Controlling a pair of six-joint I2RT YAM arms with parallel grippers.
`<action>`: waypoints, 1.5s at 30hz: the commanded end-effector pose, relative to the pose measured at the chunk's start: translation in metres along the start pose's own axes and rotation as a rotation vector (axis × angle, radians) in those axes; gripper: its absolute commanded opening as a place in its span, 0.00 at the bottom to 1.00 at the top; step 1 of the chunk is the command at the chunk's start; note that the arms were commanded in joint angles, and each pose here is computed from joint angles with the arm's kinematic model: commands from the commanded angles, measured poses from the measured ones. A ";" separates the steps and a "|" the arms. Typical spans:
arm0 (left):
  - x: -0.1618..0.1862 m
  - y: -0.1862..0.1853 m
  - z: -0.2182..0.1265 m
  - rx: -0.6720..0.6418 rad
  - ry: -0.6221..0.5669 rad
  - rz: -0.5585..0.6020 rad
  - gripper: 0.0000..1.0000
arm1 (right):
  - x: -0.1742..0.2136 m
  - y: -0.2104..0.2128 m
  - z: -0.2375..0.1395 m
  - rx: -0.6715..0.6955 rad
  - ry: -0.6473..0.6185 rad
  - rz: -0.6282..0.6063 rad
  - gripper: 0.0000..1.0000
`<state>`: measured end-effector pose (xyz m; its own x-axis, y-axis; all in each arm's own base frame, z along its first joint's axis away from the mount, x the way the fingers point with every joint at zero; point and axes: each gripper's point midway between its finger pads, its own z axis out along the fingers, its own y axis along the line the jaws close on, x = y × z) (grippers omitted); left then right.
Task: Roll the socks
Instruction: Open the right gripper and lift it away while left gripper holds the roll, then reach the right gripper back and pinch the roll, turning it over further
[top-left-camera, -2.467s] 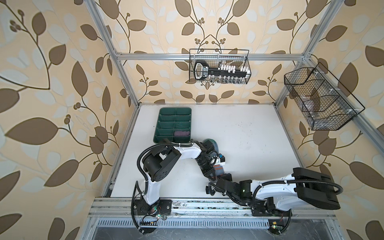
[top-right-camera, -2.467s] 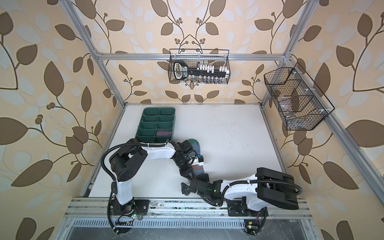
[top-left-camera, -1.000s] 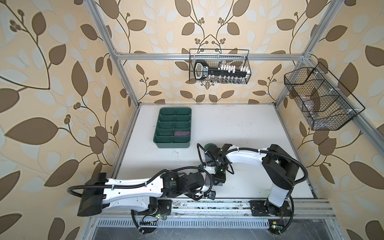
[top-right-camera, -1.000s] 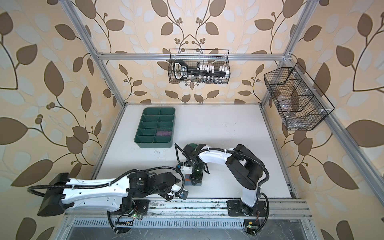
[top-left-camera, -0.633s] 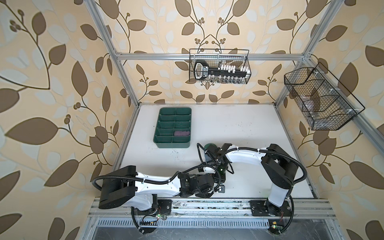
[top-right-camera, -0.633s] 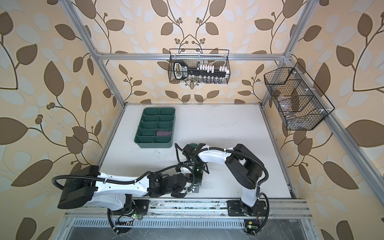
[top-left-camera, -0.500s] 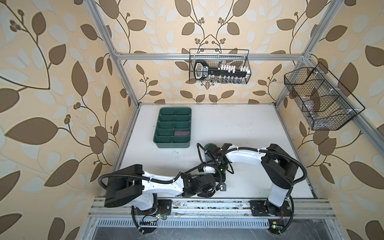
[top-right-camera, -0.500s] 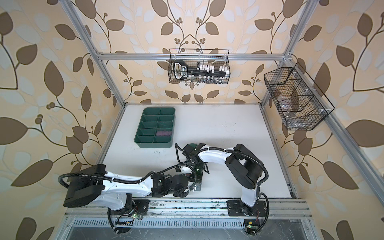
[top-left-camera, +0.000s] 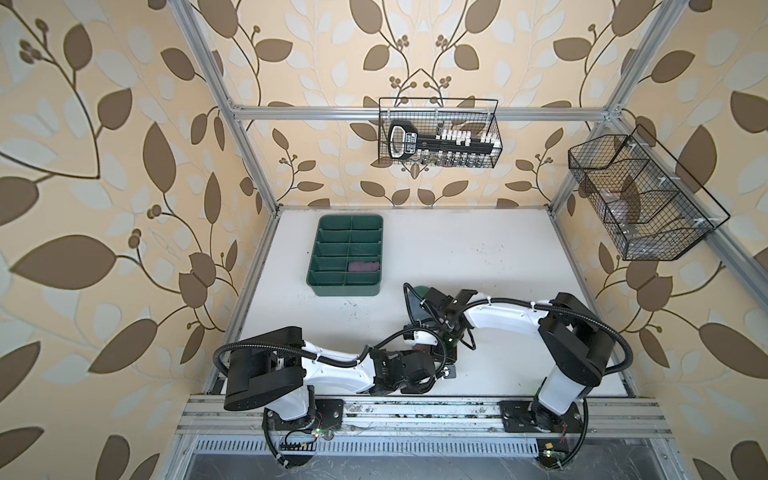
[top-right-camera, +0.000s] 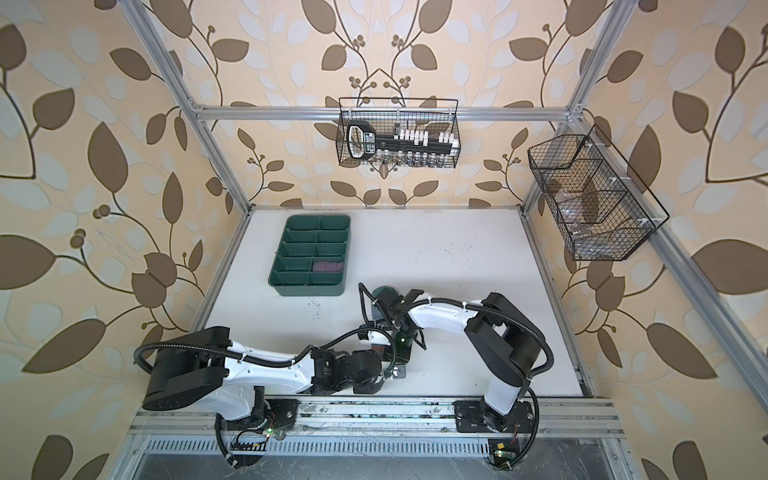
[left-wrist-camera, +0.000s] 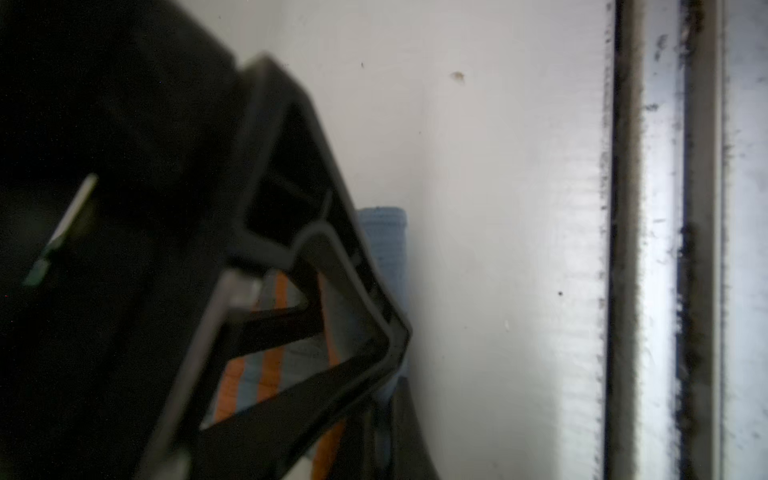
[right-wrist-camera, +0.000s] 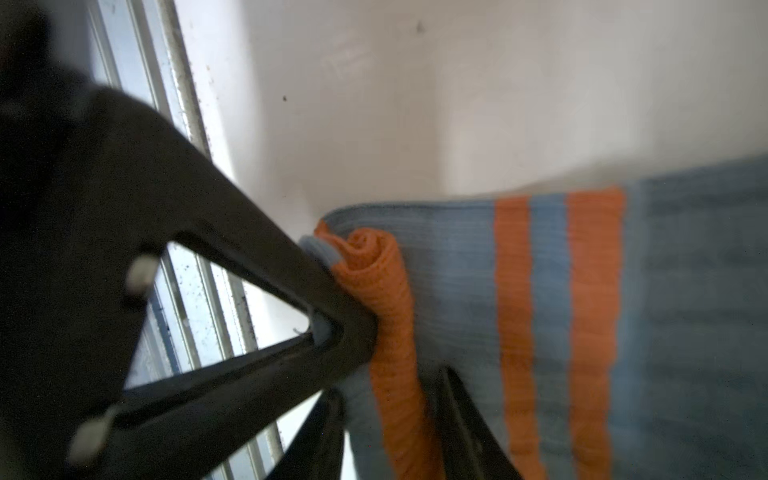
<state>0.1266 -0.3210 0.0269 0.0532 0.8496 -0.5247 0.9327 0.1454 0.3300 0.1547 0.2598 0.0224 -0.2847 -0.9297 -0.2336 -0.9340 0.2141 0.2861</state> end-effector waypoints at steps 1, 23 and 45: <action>0.019 0.005 0.003 0.016 0.043 -0.116 0.00 | -0.001 -0.010 -0.018 0.076 -0.076 0.019 0.52; 0.003 0.013 0.000 0.829 0.136 -0.608 0.00 | 0.045 0.009 -0.197 0.645 -0.706 -0.129 0.58; 0.012 0.034 0.019 0.801 0.187 -0.645 0.00 | -0.013 -0.021 -0.016 0.796 -0.158 -0.606 0.40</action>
<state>0.1706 -0.3321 0.0308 -0.5352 0.7711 -0.3449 0.7342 0.2227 -0.6414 0.1731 0.2507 0.0307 0.3045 -0.9165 -0.2593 -0.8016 -0.0996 -0.5895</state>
